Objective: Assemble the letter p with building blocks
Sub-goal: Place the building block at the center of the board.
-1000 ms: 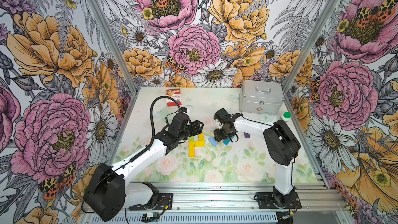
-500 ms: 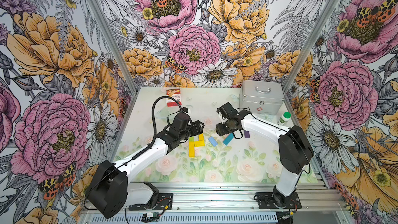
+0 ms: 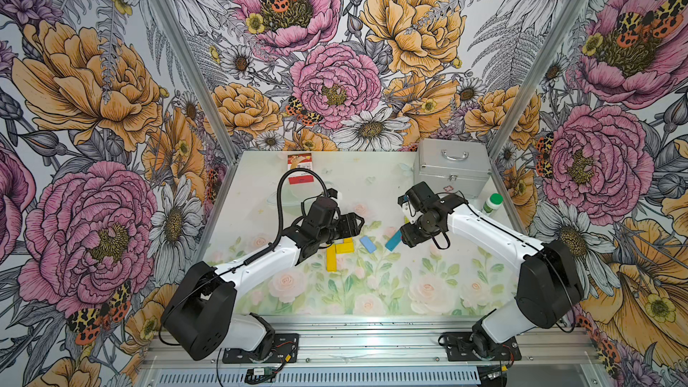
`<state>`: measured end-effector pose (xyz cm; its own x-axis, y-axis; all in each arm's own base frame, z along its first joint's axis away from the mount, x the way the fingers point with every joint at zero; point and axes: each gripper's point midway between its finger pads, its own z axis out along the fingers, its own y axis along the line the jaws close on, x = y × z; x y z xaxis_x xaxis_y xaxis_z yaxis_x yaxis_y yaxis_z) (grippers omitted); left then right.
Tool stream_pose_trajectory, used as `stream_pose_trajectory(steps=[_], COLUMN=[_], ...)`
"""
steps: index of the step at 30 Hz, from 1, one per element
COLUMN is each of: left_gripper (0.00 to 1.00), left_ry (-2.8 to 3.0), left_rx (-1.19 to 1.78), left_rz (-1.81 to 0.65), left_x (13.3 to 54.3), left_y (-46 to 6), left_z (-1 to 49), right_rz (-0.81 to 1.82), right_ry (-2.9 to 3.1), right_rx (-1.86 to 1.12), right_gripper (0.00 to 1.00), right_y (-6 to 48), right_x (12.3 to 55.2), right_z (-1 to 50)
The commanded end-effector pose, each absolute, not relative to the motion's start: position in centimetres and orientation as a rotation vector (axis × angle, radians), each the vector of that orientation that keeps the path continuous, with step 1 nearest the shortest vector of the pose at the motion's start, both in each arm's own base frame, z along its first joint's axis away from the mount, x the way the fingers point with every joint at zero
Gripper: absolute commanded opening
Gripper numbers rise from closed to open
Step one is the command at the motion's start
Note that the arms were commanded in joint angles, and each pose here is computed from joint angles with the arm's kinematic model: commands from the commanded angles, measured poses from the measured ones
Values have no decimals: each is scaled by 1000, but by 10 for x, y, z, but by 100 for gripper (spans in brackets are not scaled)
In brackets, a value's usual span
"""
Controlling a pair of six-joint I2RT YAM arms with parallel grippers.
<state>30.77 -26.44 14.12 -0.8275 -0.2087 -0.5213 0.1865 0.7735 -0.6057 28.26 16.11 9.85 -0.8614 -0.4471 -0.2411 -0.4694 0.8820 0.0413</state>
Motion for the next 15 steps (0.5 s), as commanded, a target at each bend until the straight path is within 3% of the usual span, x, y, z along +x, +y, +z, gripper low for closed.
stream_pose_trajectory(steps=[1,15], left_gripper=[70,70], left_ry=[2329,2326], left_rx=[78,86], left_rz=[-979,-990], left_x=[304,297], left_y=[-286,-294], left_z=[158,158], right_rz=[145,111], right_ry=[2860,2922], right_rx=[-772,-893], right_gripper=[29,36], right_y=[159,162], right_x=[271,279], right_z=[87,35])
